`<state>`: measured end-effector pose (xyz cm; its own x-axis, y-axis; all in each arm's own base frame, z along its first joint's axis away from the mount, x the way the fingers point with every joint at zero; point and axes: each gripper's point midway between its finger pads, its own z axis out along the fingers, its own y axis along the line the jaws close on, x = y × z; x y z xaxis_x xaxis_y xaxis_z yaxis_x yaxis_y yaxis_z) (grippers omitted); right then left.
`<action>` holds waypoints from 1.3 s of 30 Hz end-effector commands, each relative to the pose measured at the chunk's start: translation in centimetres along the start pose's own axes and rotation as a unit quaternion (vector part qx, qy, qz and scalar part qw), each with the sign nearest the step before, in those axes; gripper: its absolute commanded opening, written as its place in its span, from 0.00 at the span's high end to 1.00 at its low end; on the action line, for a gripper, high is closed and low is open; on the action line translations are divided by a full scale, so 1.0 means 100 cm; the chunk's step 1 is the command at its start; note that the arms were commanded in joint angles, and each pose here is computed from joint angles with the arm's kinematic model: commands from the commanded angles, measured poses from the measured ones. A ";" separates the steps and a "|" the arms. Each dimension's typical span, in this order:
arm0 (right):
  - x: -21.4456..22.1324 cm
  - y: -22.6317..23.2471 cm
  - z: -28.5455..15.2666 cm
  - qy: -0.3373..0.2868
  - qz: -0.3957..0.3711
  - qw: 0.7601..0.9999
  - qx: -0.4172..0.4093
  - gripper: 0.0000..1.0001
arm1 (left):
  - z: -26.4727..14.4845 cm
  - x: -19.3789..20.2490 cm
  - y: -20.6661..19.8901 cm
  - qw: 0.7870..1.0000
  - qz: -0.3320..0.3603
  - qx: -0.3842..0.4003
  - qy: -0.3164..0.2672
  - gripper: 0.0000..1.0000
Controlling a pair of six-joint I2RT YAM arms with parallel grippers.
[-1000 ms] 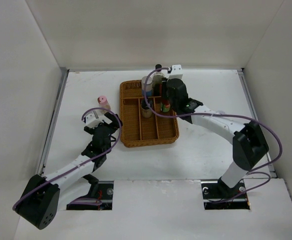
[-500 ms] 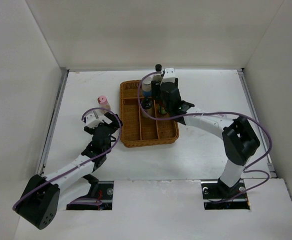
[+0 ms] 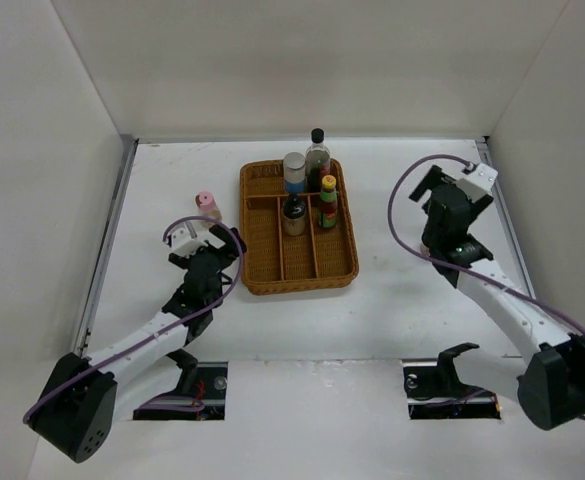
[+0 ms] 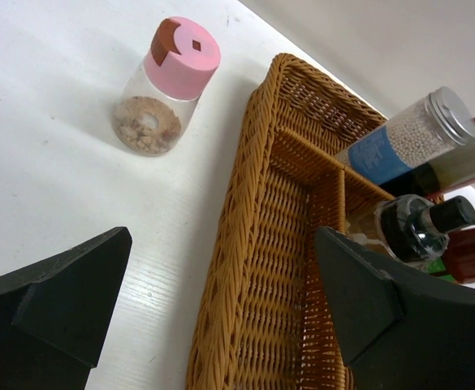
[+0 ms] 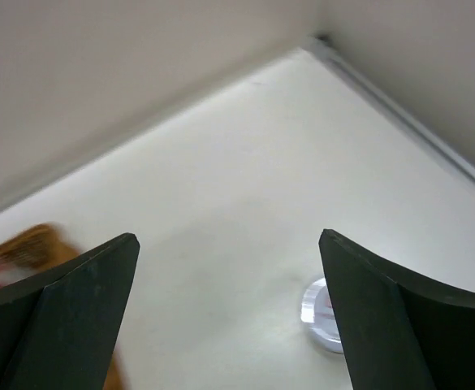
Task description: Organize the condiment bottles
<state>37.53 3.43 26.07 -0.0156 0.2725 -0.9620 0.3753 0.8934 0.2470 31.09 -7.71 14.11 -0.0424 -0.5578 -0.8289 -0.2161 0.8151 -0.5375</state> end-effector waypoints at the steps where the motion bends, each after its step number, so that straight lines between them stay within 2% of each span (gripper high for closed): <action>1: 0.053 -0.064 0.010 0.066 -0.011 0.992 0.109 0.00 | -0.002 -0.007 -0.015 0.999 -0.025 0.024 -0.011 0.00; 9: 0.121 -0.087 0.030 0.144 -0.046 0.977 0.150 0.00 | -0.007 -0.008 -0.016 0.999 -0.030 0.030 -0.010 0.00; 13: 0.139 -0.095 0.036 0.159 -0.047 0.973 0.160 0.00 | -0.006 -0.008 -0.016 0.999 -0.030 0.029 -0.010 0.00; 16: 0.149 -0.099 0.038 0.171 -0.054 0.970 0.166 0.05 | -0.005 -0.004 -0.015 0.999 -0.025 0.025 -0.005 0.00; 19: 0.141 -0.106 0.030 0.153 -0.047 0.971 0.176 0.05 | -0.005 -0.004 -0.015 0.999 -0.026 0.026 -0.006 0.00; 24: 0.113 -0.093 0.025 0.122 -0.025 0.981 0.149 0.05 | -0.002 0.001 -0.014 1.000 -0.022 0.022 0.001 0.00; 30: 0.102 -0.091 0.014 0.114 -0.027 0.983 0.143 0.04 | -0.004 -0.004 -0.015 0.999 -0.028 0.025 -0.004 0.00; 34: 0.115 -0.103 0.005 0.134 -0.037 0.978 0.157 0.00 | -0.004 -0.003 -0.015 0.999 -0.027 0.026 -0.003 0.00; 39: 0.143 -0.107 0.011 0.167 -0.026 0.973 0.159 0.01 | -0.005 -0.004 -0.017 0.999 -0.029 0.029 -0.004 0.00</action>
<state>34.15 -2.76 11.00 -0.3080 0.3394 -0.8888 0.6259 0.7759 0.0793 30.90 -8.52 14.13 -0.0536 -0.5723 -0.8183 -0.1963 0.8095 -0.5533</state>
